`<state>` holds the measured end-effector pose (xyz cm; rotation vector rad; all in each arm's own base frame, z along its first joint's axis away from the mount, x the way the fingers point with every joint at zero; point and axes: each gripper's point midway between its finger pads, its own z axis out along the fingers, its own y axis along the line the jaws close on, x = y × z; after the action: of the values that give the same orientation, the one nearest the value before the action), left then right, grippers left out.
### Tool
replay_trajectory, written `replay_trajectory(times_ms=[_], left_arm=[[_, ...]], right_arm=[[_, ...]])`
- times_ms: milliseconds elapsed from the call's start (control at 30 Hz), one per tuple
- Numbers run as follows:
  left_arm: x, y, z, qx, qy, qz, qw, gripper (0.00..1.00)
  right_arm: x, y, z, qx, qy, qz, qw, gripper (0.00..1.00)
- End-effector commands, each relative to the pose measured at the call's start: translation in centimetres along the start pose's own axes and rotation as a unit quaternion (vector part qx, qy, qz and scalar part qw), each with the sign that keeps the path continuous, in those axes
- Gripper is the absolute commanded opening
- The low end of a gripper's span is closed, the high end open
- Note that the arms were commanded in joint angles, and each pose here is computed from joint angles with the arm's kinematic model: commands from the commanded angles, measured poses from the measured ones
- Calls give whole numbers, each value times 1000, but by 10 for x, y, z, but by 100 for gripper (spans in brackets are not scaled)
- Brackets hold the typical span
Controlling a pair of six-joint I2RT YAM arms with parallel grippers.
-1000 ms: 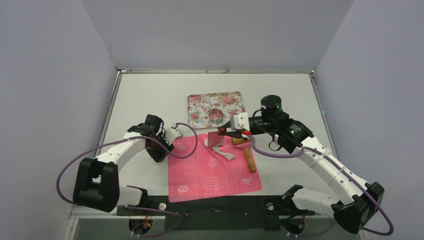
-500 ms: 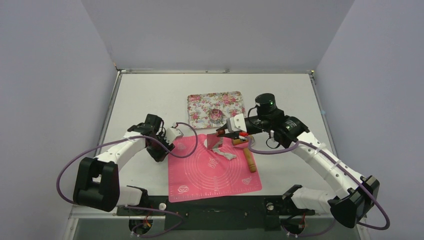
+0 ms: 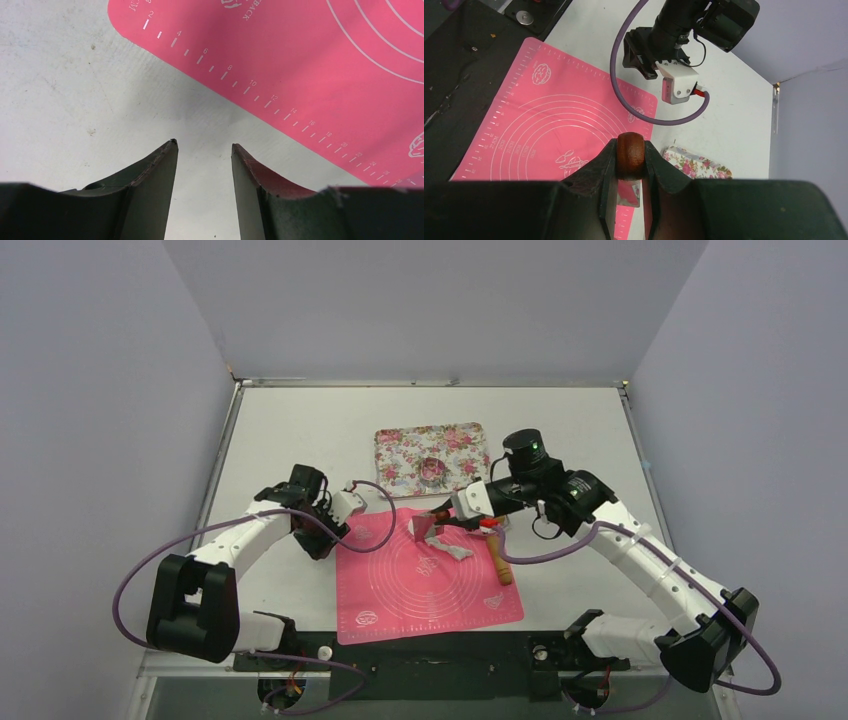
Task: Roll out the dumpling wrappers from the dough
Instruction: Remove the dumpling wrapper from the work surface.
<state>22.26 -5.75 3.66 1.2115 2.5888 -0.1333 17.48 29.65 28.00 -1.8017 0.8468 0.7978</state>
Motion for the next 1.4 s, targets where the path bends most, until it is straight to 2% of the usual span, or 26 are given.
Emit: replay_trajectory(times_ms=[0, 267, 367, 533, 733, 833, 1000, 1167, 1267, 1367], left_arm=[[-16, 5, -7, -1, -23, 0, 1000, 42], [-19, 8, -10, -7, -29, 0, 1000, 42], [-20, 8, -11, -6, -31, 0, 999, 42], [-21, 7, -11, -4, -34, 0, 999, 42], [-28, 10, -16, -12, -48, -1, 999, 42], [-40, 8, -19, -11, -64, 0, 998, 42], [-74, -16, -31, 13, -103, 51, 993, 42], [-94, -28, -36, 44, -127, 54, 989, 43], [-93, -26, -30, 41, -122, 48, 991, 43], [-85, -26, -26, 39, -114, 43, 992, 43]], right_arm=[[-36, 1, -9, -3, -40, -50, 998, 0], [-9, 11, 10, -29, -11, -16, 999, 0], [14, 17, 22, -36, 38, -6, 999, 0], [38, 22, 28, -38, 78, 15, 996, 0], [56, 49, 29, -34, 84, 58, 994, 0], [59, 48, 32, -1, 65, 84, 994, 0], [80, 59, 37, 23, 61, 143, 988, 0], [77, 49, 48, 29, 64, 132, 989, 0], [70, 48, 59, 12, 66, 128, 989, 0], [73, 51, 46, 28, 90, 119, 988, 0]])
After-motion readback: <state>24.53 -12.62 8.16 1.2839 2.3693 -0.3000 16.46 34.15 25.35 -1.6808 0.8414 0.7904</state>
